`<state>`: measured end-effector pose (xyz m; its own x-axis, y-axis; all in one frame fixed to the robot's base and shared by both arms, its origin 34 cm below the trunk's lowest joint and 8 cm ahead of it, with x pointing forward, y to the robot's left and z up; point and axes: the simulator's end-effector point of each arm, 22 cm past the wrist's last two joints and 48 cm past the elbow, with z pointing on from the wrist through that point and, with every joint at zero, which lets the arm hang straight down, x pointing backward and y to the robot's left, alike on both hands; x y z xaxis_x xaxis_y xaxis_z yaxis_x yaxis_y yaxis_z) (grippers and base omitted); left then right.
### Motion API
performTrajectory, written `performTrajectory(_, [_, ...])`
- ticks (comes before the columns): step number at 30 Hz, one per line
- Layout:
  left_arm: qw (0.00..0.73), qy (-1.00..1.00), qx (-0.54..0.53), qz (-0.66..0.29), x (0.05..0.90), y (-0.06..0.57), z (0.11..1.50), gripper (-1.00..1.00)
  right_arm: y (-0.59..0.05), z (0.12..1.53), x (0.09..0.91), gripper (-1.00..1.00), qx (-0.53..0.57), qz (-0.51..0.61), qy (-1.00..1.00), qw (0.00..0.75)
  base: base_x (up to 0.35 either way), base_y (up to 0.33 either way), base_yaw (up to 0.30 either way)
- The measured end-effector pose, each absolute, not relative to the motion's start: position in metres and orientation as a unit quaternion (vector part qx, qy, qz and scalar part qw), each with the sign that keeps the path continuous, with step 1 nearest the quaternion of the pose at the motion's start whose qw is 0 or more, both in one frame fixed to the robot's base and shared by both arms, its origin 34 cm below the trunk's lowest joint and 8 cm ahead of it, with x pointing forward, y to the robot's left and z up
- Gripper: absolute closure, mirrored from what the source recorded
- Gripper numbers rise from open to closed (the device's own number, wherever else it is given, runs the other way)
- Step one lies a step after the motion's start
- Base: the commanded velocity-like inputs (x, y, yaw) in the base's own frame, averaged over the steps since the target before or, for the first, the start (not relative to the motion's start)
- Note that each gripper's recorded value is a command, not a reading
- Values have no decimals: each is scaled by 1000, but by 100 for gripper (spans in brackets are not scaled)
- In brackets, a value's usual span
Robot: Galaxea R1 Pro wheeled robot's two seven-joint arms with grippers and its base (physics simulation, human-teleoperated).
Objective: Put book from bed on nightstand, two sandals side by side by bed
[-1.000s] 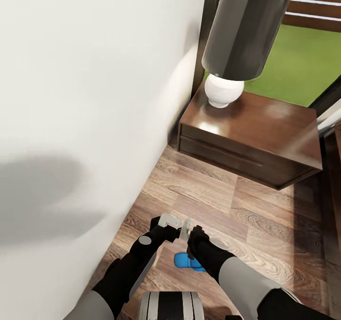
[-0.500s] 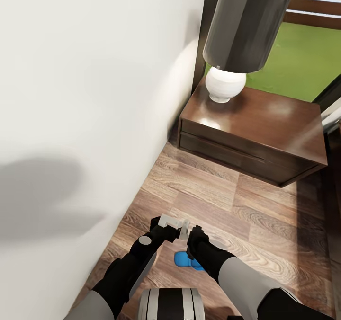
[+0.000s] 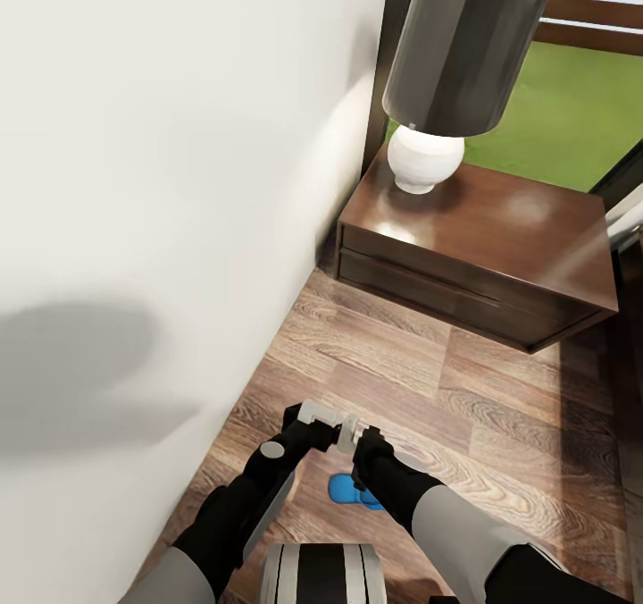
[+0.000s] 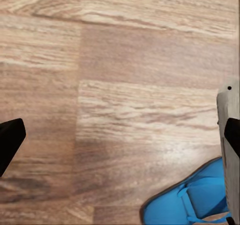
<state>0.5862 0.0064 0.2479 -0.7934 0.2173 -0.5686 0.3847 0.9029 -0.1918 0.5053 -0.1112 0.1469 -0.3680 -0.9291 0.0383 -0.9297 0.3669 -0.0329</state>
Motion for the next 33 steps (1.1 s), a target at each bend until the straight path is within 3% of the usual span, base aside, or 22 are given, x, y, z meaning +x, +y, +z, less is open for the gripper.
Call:
performTrajectory(16, [310,927,154,-145,609,14,267,-100,-111,147,505,-100,562,24,-827,7,0,0,0])
performTrajectory(33, [314,937,106,-110,629,64,261,-100,-111,146,503,-100,563,22,-826,7,0,0,0])
